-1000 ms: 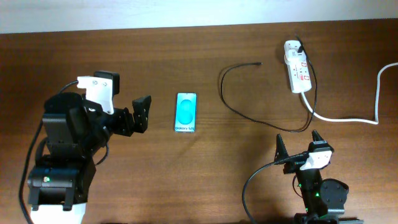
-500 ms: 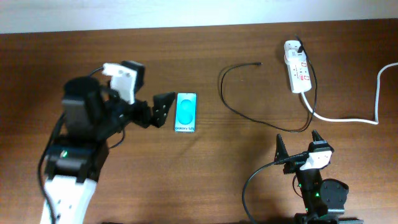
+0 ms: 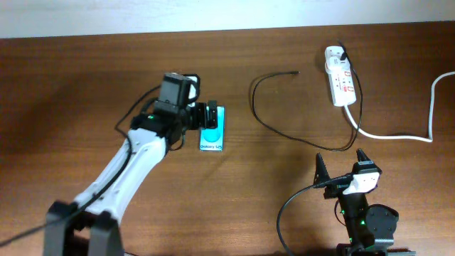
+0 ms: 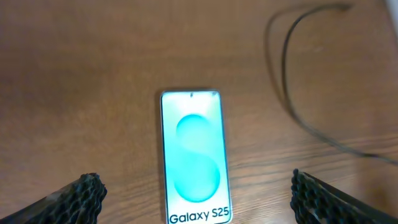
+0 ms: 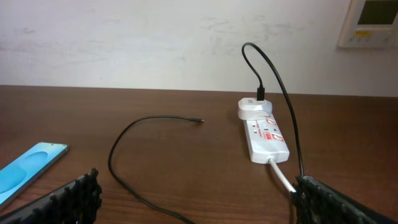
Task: Plug charger to phone and switch on socket
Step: 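Move the left gripper forward over the blue phone, then lower the left gripper and grasp the phone by its sides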
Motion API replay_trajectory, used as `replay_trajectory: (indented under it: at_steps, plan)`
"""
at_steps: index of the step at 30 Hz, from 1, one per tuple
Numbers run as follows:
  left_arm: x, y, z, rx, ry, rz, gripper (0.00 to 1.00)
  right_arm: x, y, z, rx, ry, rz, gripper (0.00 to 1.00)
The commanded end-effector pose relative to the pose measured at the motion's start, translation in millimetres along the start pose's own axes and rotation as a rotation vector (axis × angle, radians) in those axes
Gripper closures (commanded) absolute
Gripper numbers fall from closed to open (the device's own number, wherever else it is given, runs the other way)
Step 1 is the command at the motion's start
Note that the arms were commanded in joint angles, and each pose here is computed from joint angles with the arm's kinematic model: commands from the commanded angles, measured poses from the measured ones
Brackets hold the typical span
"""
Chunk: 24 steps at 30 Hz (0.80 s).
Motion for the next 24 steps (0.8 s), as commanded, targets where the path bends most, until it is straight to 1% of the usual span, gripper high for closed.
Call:
replay_trajectory:
  at_steps: [1,3,7,10,14,17,22,24]
  plan:
    - [20.6,7.3,-0.1,-0.021,-0.012,0.048,0.01,0.2,2.3,0.2,0.005,-0.001,0.001,0.02]
    - [28.7,13.3,-2.1,-0.024,0.012,0.079,0.01,0.2,2.2,0.3,0.005,-0.001,0.001,0.01]
    - [42.2,22.8,-0.2,-0.026,0.007,0.121,0.01,0.2,2.2,0.3,0.005,-0.001,0.001,0.02]
    - [50.7,29.3,-5.8,0.005,0.012,0.144,0.01,0.2,2.2,0.3,0.005,-0.001,0.001,0.02]
    - [68.4,39.1,-11.3,0.060,-0.017,0.166,0.01,0.2,2.2,0.3,0.005,-0.001,0.001,0.02]
    - [74.3,43.1,-8.2,0.081,-0.087,0.169,0.01,0.2,2.2,0.3,0.005,-0.001,0.001,0.02]
    - [84.6,46.6,-11.1,0.089,-0.082,0.171,0.01,0.2,2.2,0.3,0.005,-0.001,0.001,0.02]
    - [85.2,44.8,-10.3,0.060,-0.092,0.159,0.01,0.2,2.2,0.3,0.005,-0.001,0.001,0.02]
Point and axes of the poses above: each gripper's point midway between its finger pads, its own x axis out along the fingers, its own z axis along the line the jaws close on, y = z × x, the point moved 5 cm from there along -x, back along the fingers, and after that the axes turned 6 degrees about x, right-handed, at the moved point
